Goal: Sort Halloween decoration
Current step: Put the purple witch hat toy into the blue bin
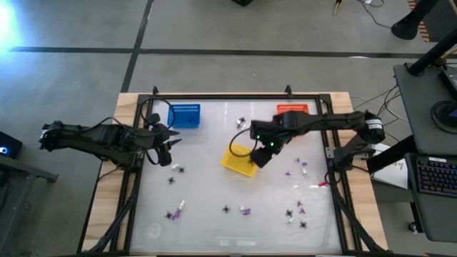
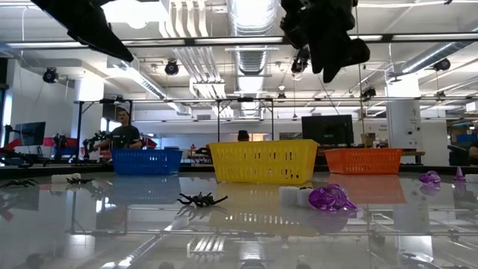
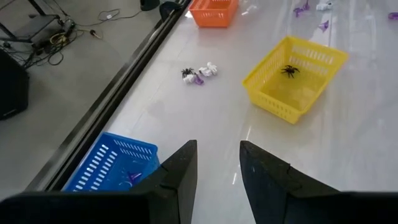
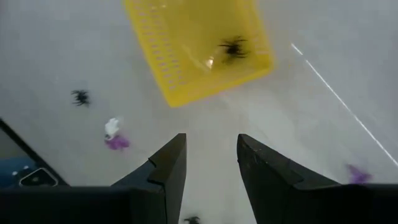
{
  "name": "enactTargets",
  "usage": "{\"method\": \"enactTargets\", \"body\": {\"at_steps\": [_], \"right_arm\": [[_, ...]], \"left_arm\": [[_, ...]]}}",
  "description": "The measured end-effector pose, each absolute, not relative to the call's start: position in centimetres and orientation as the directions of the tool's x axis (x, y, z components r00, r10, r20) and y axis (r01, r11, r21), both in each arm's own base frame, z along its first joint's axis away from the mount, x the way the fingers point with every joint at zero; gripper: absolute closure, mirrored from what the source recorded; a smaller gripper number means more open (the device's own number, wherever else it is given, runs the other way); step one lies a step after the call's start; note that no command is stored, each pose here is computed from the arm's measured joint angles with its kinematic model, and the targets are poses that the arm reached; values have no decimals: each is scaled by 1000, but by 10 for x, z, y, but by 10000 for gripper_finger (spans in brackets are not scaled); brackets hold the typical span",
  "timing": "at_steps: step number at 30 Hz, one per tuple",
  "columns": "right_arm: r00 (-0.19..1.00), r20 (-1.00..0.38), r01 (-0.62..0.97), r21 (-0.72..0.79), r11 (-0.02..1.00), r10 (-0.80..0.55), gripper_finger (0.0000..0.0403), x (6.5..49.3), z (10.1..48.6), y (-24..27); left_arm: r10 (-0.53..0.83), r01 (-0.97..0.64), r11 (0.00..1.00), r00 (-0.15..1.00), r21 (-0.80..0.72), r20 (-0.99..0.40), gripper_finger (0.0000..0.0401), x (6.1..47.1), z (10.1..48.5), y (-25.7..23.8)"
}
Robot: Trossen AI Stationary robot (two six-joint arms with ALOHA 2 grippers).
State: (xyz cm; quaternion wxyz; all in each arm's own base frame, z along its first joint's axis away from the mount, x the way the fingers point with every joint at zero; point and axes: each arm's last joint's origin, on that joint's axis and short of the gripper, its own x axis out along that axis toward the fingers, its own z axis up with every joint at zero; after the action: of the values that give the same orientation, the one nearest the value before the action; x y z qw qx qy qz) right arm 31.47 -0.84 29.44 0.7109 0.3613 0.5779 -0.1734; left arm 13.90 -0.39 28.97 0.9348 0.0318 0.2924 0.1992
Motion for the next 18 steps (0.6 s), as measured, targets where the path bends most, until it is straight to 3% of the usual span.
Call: {"method": "enactTargets", "body": {"at_steps": [4,13,18], "right_arm": [[288,-940,634,331,700,184,264,326,286,6],[294,-933,679,357,641,209,259,342,272,35],[346,-910,633,407,658,229,257,348,273,51]], "left_arm": [[392,-355,918,750,176,-533,298,139,290,-4],[387,-348,921,750,178,-537,298,140,289,-4],[202,-235,972,782,22,-590,298,140,288,-9]]}}
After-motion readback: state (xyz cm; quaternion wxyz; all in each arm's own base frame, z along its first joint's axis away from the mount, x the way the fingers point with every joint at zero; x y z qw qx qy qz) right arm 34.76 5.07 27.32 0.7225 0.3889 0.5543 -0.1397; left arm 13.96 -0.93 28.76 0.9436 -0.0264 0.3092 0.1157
